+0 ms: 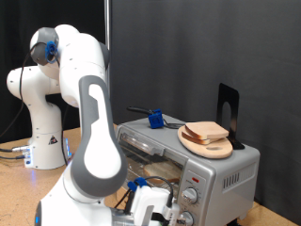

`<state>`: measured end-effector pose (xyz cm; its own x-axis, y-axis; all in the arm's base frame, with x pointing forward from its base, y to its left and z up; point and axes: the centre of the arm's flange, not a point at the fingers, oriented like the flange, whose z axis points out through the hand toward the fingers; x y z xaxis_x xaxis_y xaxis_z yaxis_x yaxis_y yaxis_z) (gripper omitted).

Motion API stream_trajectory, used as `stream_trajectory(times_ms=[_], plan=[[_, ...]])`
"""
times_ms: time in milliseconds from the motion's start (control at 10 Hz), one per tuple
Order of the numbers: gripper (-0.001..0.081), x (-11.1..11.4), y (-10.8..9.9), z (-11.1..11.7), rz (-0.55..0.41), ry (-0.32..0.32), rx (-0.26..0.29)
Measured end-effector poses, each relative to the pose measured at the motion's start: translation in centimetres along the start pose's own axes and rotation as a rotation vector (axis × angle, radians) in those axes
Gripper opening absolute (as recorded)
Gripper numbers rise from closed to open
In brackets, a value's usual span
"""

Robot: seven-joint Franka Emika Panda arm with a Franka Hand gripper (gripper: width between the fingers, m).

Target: Make a piece of toast with the oven

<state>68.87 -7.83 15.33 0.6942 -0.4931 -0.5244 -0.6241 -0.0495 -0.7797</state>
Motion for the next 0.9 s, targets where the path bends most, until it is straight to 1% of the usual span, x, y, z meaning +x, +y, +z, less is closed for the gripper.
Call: stream_trajectory(times_ms=[100, 300, 400, 500, 700, 900], plan=[[0.0808, -0.4, 0.5, 0.8, -0.002, -0.015, -0.003], [0.0808, -1.4, 1.4, 2.0, -0.017, -0.075, 0.007], [0.0808, -2.0, 1.7, 2.2, -0.015, -0.106, 0.013], [0.0808, -2.5, 2.0, 2.2, -0.01, -0.121, 0.011], [0.0808, -3.3, 2.2, 2.6, -0.004, -0.123, -0.004], [0.0808, -3.3, 2.2, 3.3, -0.008, -0.09, -0.024]])
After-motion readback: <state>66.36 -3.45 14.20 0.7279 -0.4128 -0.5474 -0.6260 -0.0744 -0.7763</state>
